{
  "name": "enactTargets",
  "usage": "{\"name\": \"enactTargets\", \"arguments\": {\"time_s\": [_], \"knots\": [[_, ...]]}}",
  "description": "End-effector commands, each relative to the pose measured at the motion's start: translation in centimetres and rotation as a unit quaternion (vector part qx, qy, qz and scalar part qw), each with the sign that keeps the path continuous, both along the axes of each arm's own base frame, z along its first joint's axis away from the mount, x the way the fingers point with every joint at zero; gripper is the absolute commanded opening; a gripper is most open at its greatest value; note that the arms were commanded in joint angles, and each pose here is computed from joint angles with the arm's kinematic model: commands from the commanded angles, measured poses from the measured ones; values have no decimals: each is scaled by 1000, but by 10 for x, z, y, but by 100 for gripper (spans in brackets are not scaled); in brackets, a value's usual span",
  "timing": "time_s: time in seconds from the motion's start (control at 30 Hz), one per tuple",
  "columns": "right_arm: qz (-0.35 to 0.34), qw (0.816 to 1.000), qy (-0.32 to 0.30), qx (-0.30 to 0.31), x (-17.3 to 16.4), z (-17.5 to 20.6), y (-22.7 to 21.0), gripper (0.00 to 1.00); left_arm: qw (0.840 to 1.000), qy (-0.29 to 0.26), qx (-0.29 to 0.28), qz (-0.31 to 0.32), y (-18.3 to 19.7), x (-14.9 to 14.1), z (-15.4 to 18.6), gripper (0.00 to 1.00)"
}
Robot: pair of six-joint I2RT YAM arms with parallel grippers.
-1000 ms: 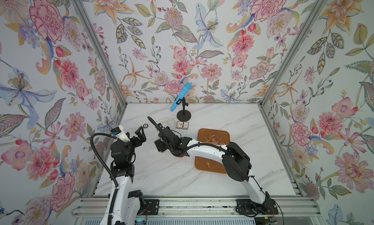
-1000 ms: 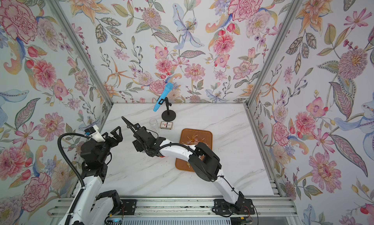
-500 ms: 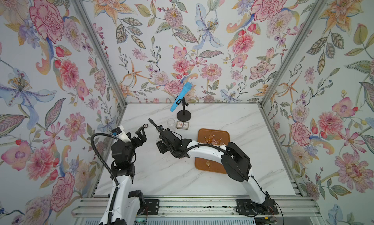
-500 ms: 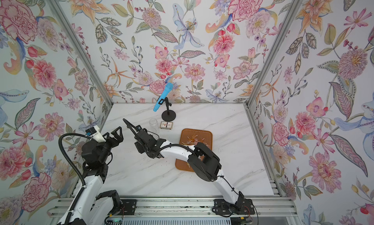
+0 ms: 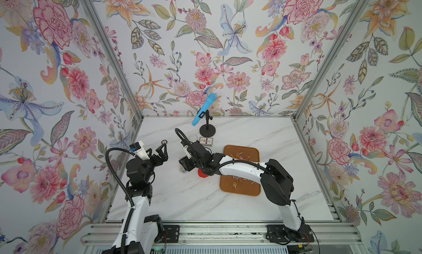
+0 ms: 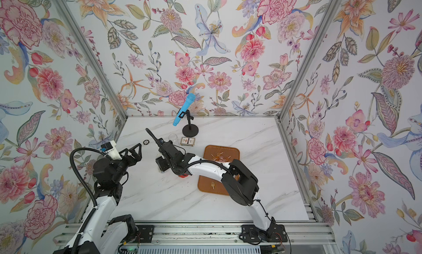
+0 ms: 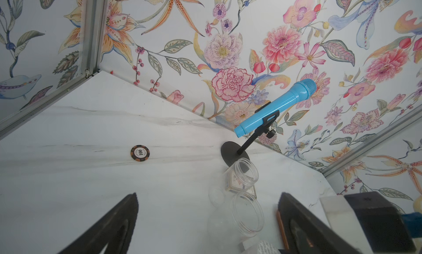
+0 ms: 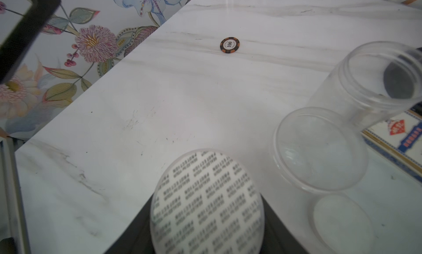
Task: Pour the candies out of the jar
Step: Pick up the jar from the center of the board.
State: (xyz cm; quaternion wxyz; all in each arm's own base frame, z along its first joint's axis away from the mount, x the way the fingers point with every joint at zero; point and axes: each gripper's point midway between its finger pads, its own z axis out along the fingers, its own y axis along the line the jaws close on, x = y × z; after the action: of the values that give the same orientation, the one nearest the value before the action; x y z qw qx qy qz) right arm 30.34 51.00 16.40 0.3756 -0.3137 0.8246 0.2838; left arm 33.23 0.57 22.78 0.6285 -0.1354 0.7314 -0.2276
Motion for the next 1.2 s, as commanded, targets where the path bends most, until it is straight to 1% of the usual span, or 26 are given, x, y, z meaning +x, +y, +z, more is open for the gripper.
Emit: {"name": "enactTargets", "arguments": {"time_s": [0.0, 0.1, 0.2, 0.27, 0.4, 0.47, 0.53, 0.63, 0.8, 0.83, 0.87, 0.93, 0.97, 1.03, 1.17], "knots": [[12, 996, -14, 91, 8, 83, -20, 44, 997, -51, -16, -51, -17, -2, 30, 99], [10, 993, -2, 114, 15, 108, -41, 44, 993, -73, -28, -90, -33, -6, 40, 99], [8, 990, 9, 143, 22, 136, -64, 44, 986, -110, -39, -120, -47, -11, 56, 99], [4, 987, 9, 161, 26, 156, -79, 44, 978, -141, -51, -142, -57, -15, 70, 99], [14, 979, 16, 204, 29, 193, -106, 44, 957, -202, -80, -189, -83, -20, 103, 99], [25, 974, 21, 223, 29, 208, -116, 44, 945, -223, -90, -220, -100, -20, 118, 99], [44, 968, 9, 246, 25, 227, -124, 44, 931, -242, -103, -252, -118, -21, 133, 98], [51, 964, -14, 262, 22, 245, -136, 44, 910, -267, -121, -293, -141, -29, 146, 97], [58, 955, -20, 290, 15, 258, -151, 44, 872, -319, -129, -348, -164, -50, 167, 94], [68, 951, -16, 300, 9, 260, -152, 44, 864, -327, -126, -361, -170, -54, 171, 93], [63, 949, -17, 310, 15, 263, -161, 43, 858, -333, -123, -372, -175, -57, 172, 91], [74, 942, -13, 327, 8, 268, -166, 43, 840, -349, -122, -398, -182, -67, 176, 87], [82, 941, -15, 329, 4, 268, -166, 43, 834, -351, -122, -407, -185, -70, 176, 85], [100, 938, -18, 331, -7, 265, -165, 43, 831, -345, -120, -420, -191, -69, 173, 83], [118, 933, -20, 339, -19, 263, -166, 43, 832, -326, -102, -437, -207, -61, 164, 82]]}}
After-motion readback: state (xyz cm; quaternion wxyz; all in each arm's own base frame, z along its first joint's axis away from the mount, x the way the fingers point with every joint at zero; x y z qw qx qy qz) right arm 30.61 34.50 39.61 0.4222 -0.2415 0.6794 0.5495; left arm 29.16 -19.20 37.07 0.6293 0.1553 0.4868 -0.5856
